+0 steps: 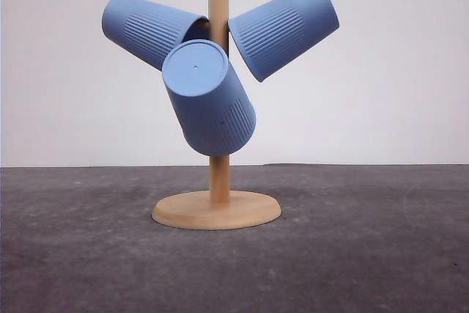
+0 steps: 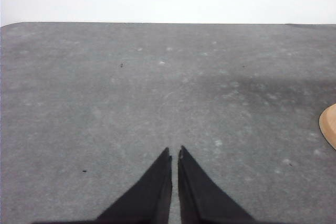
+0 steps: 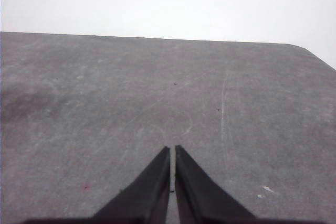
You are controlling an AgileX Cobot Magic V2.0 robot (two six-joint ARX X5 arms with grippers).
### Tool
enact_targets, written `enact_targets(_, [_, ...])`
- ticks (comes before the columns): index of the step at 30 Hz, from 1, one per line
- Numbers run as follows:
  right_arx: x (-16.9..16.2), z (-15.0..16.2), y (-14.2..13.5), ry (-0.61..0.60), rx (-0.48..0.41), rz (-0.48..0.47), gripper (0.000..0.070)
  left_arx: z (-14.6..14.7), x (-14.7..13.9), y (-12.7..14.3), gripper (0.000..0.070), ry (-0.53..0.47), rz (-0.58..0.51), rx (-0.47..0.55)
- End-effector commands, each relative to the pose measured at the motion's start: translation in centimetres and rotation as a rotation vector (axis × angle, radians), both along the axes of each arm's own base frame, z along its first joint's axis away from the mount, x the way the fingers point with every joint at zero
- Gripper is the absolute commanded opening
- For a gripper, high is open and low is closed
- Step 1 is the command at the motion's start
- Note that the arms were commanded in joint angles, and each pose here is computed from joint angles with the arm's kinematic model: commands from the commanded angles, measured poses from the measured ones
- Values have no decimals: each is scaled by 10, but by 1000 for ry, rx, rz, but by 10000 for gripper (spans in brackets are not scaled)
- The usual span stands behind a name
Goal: Place three cups
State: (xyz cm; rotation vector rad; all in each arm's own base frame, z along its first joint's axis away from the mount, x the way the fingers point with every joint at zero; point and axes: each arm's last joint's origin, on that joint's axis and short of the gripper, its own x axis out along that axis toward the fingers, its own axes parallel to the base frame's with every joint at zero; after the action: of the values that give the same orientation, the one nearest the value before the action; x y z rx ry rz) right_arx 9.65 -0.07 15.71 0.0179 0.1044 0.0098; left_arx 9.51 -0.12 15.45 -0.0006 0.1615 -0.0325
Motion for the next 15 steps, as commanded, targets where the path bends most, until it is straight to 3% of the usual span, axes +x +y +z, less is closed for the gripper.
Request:
enact_targets(1, [0,1,0,-12,10,-3,15,-5,0,0,0,16,-8,7])
enact_targets(15, [0,1,0,-12,10,-3,15,-5,0,0,0,15,-7,7])
